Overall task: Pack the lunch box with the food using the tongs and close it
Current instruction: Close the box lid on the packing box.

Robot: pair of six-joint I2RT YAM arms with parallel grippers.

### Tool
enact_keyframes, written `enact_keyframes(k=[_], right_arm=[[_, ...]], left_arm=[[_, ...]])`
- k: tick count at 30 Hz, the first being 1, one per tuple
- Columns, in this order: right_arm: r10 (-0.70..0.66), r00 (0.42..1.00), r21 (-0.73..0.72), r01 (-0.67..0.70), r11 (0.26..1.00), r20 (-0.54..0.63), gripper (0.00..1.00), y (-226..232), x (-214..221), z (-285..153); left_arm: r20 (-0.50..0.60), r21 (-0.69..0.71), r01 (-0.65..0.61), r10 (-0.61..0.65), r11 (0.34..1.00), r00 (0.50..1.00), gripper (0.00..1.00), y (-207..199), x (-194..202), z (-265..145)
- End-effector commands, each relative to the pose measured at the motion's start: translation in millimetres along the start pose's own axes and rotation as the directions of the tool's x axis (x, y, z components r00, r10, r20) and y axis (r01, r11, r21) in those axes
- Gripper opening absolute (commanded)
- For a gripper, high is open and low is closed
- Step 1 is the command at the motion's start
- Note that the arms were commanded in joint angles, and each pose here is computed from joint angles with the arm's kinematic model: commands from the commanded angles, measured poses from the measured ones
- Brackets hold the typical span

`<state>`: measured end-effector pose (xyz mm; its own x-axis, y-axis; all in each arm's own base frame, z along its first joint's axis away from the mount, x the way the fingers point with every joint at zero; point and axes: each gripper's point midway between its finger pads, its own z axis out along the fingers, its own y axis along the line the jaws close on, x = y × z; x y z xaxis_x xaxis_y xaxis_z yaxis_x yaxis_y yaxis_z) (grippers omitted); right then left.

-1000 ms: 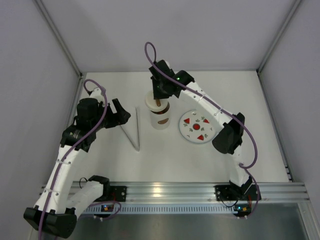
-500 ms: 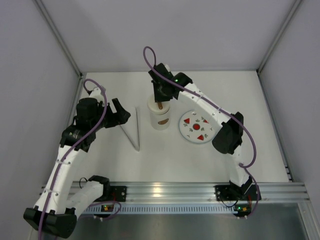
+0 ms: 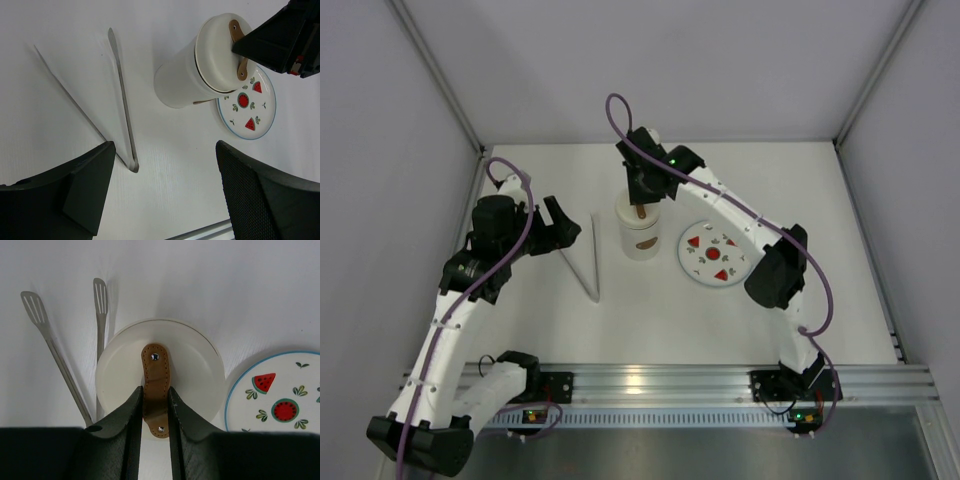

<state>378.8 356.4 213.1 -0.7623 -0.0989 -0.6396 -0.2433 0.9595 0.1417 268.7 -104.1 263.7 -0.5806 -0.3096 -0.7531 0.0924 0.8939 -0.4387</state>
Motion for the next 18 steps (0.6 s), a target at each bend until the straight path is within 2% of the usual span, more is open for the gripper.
enact_keyframes(k=[1,9,18], right_arm=[[-0.022,0.998,-0.018,0.024,1.0,0.061,0.0,6,-12,-43],[-0.019,0.997,-0.023,0.021,1.0,0.081,0.0,8,-15,-51],[-0.039,0.998,-0.01,0.04,0.999,0.05,0.0,6,-4,-45]], left_arm=[[0.048,0.025,-0.015,0.014,1.0,0.999,0.86,-9,-15,-11],[0.048,0.024,-0.015,0.014,1.0,0.999,0.86,-9,-15,-12],[0.048,0.029,-0.012,0.011,1.0,0.999,0.87,-10,-15,-11]])
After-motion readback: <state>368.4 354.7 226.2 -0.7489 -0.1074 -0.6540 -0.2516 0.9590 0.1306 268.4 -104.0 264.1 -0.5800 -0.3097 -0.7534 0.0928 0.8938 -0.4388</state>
